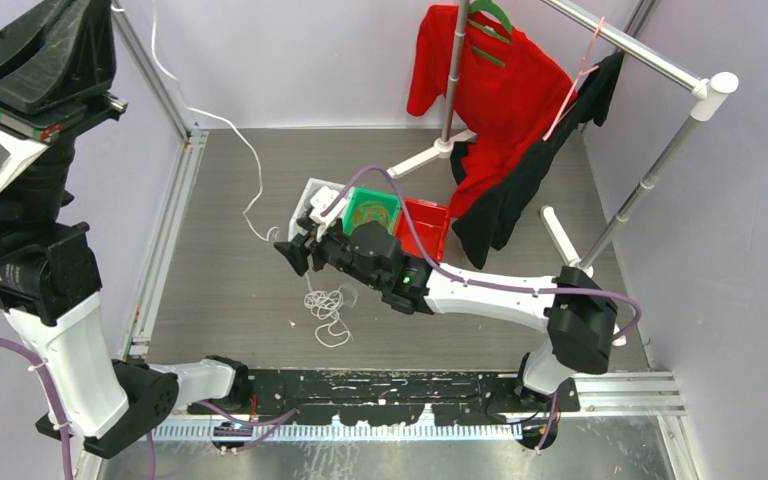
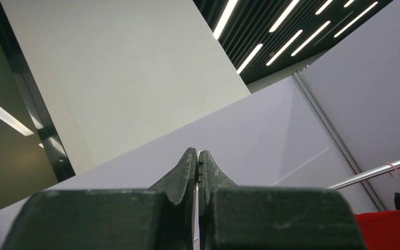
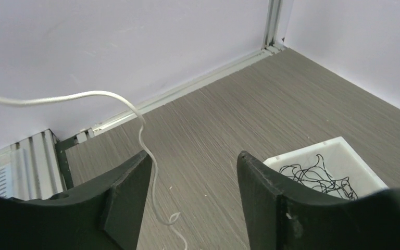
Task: Untangle the cables
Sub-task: Place the cable in the bin.
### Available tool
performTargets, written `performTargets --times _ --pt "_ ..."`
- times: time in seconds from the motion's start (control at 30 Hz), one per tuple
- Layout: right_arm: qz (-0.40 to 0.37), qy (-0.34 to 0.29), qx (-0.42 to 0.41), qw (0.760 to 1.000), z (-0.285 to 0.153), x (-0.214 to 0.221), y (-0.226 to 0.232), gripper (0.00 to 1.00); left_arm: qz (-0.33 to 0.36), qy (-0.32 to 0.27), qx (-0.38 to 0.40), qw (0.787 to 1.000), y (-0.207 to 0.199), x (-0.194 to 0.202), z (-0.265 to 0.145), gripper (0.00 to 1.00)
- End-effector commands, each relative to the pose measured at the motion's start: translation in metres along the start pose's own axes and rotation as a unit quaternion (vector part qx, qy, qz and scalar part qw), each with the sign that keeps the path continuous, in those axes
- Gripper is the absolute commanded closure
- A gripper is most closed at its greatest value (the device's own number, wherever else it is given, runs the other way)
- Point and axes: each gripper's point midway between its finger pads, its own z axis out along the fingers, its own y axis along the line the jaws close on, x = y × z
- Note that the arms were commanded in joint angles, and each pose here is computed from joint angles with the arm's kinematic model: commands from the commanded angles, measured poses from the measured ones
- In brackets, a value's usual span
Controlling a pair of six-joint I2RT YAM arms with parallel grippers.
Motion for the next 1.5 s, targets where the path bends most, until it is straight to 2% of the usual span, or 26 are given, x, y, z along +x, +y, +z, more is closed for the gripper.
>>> performTargets --times 0.0,0.07,0.23,0.33,0.53,0.8,1.03,1.47 --pt "0.002 -0.028 0.017 0.999 0.012 -0.025 -0.013 0.39 -0.029 0.013 0.011 0.999 -0.007 0.014 0.001 1.0" --pt "0.012 -0.026 0.023 0.999 0.01 -0.022 -0.022 0.49 -0.029 0.014 0.011 0.999 -0.008 0.015 0.001 1.0" --pt "0.03 -0.06 0.029 0.997 -0.007 -0.038 -0.033 0.88 -0.022 0.019 0.02 0.999 -0.012 0.016 -0.003 1.0" --pt "0.035 -0.074 0.037 0.996 -0.021 -0.051 -0.04 0.99 -0.027 0.033 0.026 0.999 -0.017 0.027 -0.008 1.0" --pt "0.026 -0.078 0.084 0.993 -0.057 -0.069 -0.069 0.99 -0.057 0.091 0.056 0.993 -0.044 0.076 -0.024 1.0" --pt "0.01 -0.069 0.184 0.98 -0.105 -0.071 -0.142 0.99 -0.097 0.168 0.086 0.977 -0.078 0.147 -0.047 1.0" --pt "0.009 -0.051 0.259 0.964 -0.127 -0.047 -0.195 0.99 -0.136 0.228 0.11 0.958 -0.107 0.195 -0.067 1.0" --pt "0.03 -0.001 0.333 0.942 -0.137 0.028 -0.256 0.99 -0.185 0.288 0.176 0.923 -0.175 0.24 -0.094 1.0"
